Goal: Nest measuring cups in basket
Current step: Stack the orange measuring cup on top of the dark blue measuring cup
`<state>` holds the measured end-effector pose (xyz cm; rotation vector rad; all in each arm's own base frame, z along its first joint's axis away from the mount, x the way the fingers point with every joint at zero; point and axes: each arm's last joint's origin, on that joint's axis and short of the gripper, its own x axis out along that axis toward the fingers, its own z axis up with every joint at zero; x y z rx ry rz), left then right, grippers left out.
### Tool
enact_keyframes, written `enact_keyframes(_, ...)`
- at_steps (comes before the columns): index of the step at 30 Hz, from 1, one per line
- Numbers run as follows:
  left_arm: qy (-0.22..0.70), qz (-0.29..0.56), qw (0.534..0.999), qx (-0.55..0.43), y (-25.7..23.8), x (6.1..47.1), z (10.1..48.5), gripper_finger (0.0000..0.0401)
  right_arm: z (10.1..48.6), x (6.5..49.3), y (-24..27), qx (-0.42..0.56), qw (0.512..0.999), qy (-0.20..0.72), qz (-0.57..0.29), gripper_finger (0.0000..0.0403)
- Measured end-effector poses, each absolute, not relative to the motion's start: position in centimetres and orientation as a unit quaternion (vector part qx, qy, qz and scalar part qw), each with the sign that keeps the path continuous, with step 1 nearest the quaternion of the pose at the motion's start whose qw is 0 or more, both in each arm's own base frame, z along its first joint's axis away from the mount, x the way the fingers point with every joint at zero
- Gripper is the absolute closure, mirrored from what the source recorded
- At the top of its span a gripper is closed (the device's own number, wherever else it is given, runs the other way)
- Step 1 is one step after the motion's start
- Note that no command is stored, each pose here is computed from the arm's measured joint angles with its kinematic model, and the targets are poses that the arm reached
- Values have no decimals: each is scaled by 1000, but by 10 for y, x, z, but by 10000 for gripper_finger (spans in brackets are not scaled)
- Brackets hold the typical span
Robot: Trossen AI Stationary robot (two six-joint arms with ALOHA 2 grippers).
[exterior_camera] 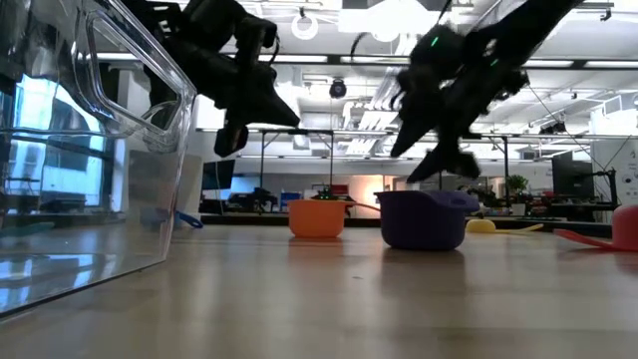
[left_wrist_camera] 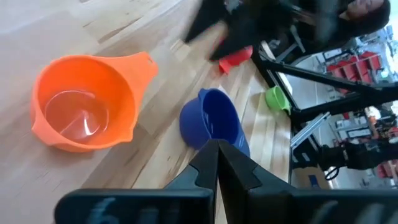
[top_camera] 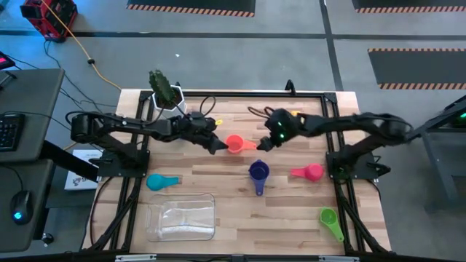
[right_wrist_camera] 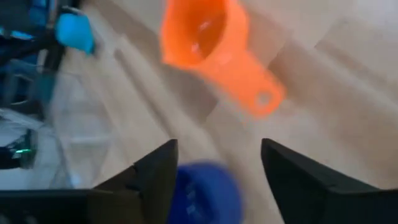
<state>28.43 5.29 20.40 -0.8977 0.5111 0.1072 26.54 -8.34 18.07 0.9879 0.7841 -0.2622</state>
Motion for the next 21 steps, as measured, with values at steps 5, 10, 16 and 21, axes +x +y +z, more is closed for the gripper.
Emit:
enact_keyframes(5,279,72,864,-414,43,282,197,401,167,287,-123,434,811,382,-95,156)
enact_keyframes(10,300,99,863,-395,30,281,192,401,154,306,-141,387,811,436,-49,155)
enact_keyframes(16,298,134,867,-377,29,283,187,401,142,324,-144,370,799,473,31,155)
enact_keyframes(21,316,143,859,-376,29,285,178,401,133,330,-136,356,790,496,60,155)
